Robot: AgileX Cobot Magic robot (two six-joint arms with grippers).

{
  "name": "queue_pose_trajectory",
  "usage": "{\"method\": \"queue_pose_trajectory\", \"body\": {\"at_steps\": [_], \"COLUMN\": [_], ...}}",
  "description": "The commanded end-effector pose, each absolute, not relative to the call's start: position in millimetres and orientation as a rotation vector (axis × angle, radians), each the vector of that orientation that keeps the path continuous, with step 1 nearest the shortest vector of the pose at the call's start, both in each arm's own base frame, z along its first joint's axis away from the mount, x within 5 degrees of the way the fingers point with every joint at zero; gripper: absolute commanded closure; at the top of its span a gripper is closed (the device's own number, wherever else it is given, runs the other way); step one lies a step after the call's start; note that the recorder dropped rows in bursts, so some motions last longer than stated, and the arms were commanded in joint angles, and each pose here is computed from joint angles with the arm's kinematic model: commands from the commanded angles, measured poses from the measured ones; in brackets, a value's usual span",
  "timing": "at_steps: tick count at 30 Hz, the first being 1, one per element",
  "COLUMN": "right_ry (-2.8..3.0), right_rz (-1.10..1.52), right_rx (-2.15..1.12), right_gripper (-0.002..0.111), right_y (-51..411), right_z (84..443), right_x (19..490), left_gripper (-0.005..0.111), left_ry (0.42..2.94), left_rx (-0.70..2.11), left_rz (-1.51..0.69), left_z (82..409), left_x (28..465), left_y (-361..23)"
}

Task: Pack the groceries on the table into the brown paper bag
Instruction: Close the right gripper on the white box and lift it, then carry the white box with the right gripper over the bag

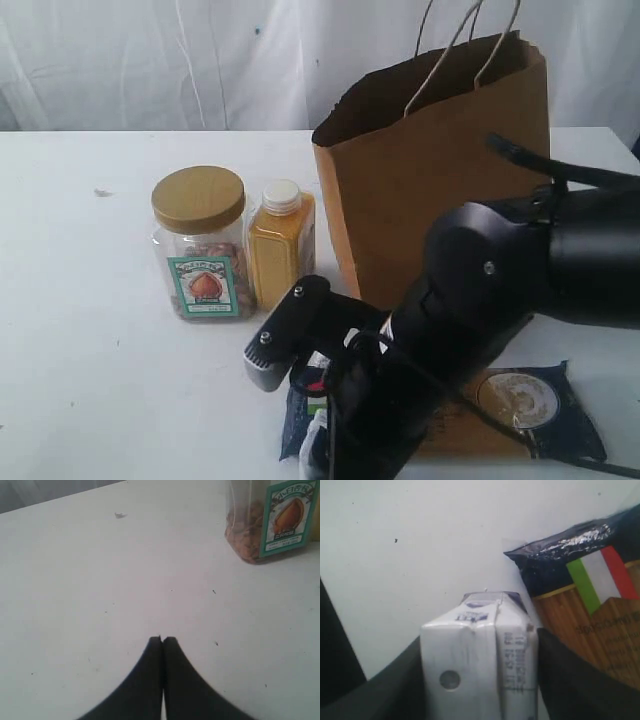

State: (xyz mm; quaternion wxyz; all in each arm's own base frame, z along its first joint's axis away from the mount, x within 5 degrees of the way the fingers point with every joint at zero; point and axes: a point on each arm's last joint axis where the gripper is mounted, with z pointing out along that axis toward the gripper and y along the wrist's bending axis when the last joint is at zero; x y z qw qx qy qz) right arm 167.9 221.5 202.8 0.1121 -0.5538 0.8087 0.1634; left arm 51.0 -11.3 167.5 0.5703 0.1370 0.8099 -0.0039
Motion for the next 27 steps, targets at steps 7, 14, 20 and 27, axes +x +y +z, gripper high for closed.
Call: {"method": "queue_pose_trajectory", "body": {"at_steps": [7, 14, 20, 27], "right_ry": [2.276, 2.122, 1.787, 1.42], "right_rz": [0.593, 0.738, 0.752, 0.702], "right_rx": [-1.45, -1.128, -0.939, -0.703], "right_gripper": [0.062, 0.062, 0.062, 0.062], "right_y": [201, 182, 166, 150], "right_z": [308, 396, 457, 498], "right_x": [145, 129, 124, 127], "left_gripper": [0.107, 0.107, 0.107, 0.107], "left_ry": [1.898, 1.897, 1.897, 1.897], "left_rx": [0.315, 0.314, 0.314, 0.314], "left_rz": [-0.018, -0.018, -0.018, -0.018], "left_z": [167, 167, 167, 167], "left_x": [51, 51, 51, 51], "left_y": [-12, -12, -12, -12]}}
